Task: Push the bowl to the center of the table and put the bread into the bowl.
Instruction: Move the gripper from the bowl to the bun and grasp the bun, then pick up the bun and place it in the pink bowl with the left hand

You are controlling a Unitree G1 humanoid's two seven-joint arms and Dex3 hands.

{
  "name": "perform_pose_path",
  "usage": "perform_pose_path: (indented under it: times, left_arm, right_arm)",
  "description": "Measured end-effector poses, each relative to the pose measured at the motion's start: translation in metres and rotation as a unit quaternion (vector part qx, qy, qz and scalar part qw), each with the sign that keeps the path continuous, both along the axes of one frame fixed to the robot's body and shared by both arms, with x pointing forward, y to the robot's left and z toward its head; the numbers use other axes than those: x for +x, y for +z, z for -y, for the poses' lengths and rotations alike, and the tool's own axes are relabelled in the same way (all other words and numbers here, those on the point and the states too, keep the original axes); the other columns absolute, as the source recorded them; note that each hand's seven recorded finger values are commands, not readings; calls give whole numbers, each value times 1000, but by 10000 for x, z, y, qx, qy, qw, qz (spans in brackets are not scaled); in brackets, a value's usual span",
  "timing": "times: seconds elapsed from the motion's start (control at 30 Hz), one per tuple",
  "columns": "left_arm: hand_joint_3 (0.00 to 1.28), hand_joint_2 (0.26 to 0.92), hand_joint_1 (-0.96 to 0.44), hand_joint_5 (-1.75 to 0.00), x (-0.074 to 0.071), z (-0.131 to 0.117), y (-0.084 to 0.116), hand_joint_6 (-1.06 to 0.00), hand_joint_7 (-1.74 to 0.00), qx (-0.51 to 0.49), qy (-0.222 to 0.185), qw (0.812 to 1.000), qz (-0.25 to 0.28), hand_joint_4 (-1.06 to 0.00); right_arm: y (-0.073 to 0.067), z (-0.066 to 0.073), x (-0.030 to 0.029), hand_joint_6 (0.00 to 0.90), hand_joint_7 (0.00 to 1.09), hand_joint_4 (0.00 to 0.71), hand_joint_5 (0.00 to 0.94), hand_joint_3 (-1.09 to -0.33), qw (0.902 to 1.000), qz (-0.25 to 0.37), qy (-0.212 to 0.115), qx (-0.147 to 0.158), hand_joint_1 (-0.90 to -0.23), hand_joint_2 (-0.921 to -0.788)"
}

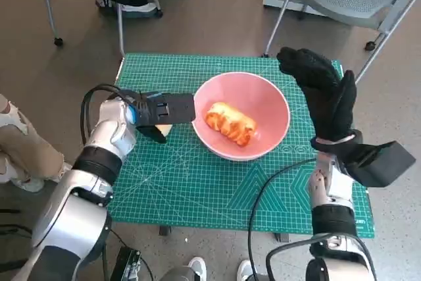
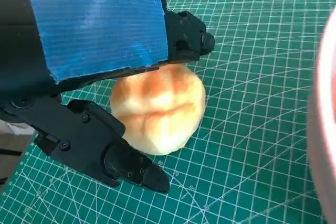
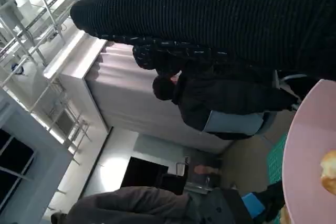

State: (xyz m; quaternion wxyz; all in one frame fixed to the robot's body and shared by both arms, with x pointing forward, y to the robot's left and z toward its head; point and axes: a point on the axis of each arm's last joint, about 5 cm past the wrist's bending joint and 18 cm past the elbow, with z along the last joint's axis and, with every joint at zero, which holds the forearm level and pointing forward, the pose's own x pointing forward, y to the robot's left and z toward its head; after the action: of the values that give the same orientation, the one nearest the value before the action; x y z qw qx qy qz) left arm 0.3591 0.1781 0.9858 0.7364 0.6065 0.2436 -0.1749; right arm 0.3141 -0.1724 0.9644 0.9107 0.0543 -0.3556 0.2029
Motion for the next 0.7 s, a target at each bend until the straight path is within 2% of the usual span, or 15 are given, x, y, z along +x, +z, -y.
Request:
perform_pose_path:
  times: [0.03, 0.07, 0.1, 0.13, 0.2, 0.23, 0.27, 0.3, 0.4, 0.53, 0.7]
  left_arm:
    - [29, 790, -99, -131, -1, -1, -4, -569, -112, 11, 23, 10000, 39, -549]
    - [31, 796, -87, -136, -2, -3, -11, -600, -127, 27, 59, 9999, 90, -563]
    - [42, 841, -188, -163, -3, -4, -21, -634, -517, 45, 102, 9998, 158, -607]
    - [56, 870, -252, -182, -5, -3, -29, -647, -776, 61, 138, 9996, 224, -634]
    - [62, 886, -312, -222, -8, 1, -49, -683, -979, 90, 205, 9992, 342, -693]
    - [61, 892, -250, -374, -9, 5, -59, -695, -1032, 100, 226, 9989, 392, -686]
    - [62, 902, -159, -604, -10, 10, -66, -704, -1120, 111, 240, 9986, 455, -666]
    - [65, 906, -101, -741, -11, 14, -71, -693, -1186, 120, 249, 9983, 513, -673]
    - [65, 912, -32, -920, -12, 20, -77, -664, -1255, 144, 270, 9973, 673, -692]
    - [64, 917, -6, -1122, -12, 21, -79, -634, -1166, 149, 260, 9967, 752, -704]
    - [94, 920, 0, -1286, -13, 19, -82, -682, -1108, 114, 159, 9969, 763, -574]
  right_arm:
    - [0, 0, 0, 81, 513, 228, 0, -756, 10000, 0, 0, 0, -660, -921]
    - [0, 0, 0, 81, 513, 228, 0, -756, 10000, 0, 1, 0, -660, -921]
    - [0, 0, 0, 81, 513, 228, 0, -755, 10000, 0, 1, 0, -661, -921]
    - [0, -1, 0, 81, 514, 228, 0, -755, 10000, 0, 2, -1, -662, -921]
    - [0, -1, 0, 81, 514, 228, 0, -755, 10000, 1, 3, -2, -663, -921]
    - [1, -1, 0, 81, 514, 229, 0, -755, 10000, 1, 3, -2, -663, -921]
    - [1, -1, 0, 81, 514, 229, 0, -755, 10000, 2, 4, -2, -664, -921]
    - [2, -2, 0, 81, 515, 229, 0, -755, 10000, 3, 5, -3, -664, -921]
    - [5, -3, 0, 81, 515, 228, 0, -755, 10000, 10, 9, -5, -665, -921]
    - [6, -3, 1, 79, 515, 227, 0, -754, 10000, 8, 12, -5, -665, -921]
    - [6, -3, 1, 78, 515, 227, 0, -754, 10000, 8, 14, -7, -665, -921]
